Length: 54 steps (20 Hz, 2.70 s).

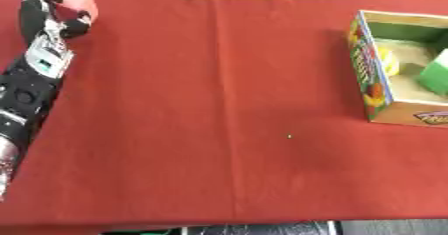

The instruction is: Pick up the objects with one hand, pass them to the other hand, and then place them into the box on the other side of the table.

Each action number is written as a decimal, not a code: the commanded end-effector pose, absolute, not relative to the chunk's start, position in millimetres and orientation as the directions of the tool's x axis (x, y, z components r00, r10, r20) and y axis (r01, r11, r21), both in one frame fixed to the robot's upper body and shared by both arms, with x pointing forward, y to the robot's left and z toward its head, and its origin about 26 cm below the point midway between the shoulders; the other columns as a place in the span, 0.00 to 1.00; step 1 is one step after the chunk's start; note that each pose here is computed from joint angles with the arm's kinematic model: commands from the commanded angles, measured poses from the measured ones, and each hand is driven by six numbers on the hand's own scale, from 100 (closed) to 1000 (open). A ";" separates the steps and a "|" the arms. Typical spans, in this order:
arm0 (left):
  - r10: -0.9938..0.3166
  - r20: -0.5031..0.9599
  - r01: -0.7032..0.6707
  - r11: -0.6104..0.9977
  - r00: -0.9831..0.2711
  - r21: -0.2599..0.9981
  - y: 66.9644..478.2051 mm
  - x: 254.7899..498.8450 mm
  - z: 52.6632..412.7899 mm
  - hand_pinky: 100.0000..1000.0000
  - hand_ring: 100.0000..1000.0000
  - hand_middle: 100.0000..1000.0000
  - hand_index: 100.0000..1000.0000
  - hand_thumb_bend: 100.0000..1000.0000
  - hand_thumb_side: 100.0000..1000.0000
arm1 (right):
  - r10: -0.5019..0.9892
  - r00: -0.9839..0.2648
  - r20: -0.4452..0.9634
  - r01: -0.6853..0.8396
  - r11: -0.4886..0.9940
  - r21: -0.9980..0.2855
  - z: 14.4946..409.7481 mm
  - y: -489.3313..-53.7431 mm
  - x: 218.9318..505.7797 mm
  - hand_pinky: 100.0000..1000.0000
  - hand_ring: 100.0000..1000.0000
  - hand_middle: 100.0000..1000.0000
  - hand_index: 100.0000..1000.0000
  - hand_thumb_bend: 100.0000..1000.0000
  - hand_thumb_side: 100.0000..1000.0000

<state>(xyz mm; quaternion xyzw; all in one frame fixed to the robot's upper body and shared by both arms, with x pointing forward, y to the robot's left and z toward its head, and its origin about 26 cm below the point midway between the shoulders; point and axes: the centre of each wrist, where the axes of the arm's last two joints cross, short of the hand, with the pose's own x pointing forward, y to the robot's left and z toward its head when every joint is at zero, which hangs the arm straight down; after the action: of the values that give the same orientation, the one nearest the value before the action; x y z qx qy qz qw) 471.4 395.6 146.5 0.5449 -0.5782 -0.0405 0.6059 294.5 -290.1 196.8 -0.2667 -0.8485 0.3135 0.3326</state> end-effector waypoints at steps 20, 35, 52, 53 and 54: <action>-0.740 0.658 -0.551 0.610 -0.139 0.570 383.1 438.2 249.1 0.70 0.51 0.39 0.54 0.04 0.00 | 0.656 -0.665 0.357 0.240 0.641 -0.729 207.6 -290.3 292.7 0.63 0.31 0.36 0.91 0.00 0.17; -0.636 0.481 0.014 0.595 -0.603 0.804 258.0 350.9 296.8 0.71 0.51 0.40 0.55 0.07 0.00 | 0.300 -0.849 0.435 -0.161 0.637 -0.754 228.6 -227.5 302.6 0.62 0.29 0.33 0.90 0.00 0.45; -0.442 0.570 0.369 0.462 -0.693 0.806 187.1 314.6 302.2 0.71 0.51 0.39 0.54 0.07 0.00 | 0.281 -0.842 0.460 -0.251 0.550 -0.796 214.6 -182.6 316.3 0.61 0.29 0.31 0.92 0.00 0.43; -0.437 0.589 0.394 0.460 -0.680 0.796 185.9 314.6 301.0 0.71 0.51 0.39 0.54 0.07 0.01 | 0.306 -0.851 0.427 -0.211 0.546 -0.811 214.6 -181.9 316.1 0.61 0.29 0.31 0.92 0.00 0.38; -0.432 0.611 0.421 0.460 -0.663 0.782 184.5 314.9 299.3 0.71 0.51 0.39 0.54 0.07 0.01 | 0.332 -0.859 0.390 -0.165 0.541 -0.825 214.8 -180.9 315.9 0.61 0.29 0.31 0.92 0.00 0.35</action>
<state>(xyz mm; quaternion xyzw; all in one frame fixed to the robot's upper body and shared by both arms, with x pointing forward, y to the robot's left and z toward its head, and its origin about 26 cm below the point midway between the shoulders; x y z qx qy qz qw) 317.8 186.2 291.8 0.0093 -0.7494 -0.5170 0.4135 316.5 -181.6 207.6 -0.0249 -0.8337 0.4740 0.2824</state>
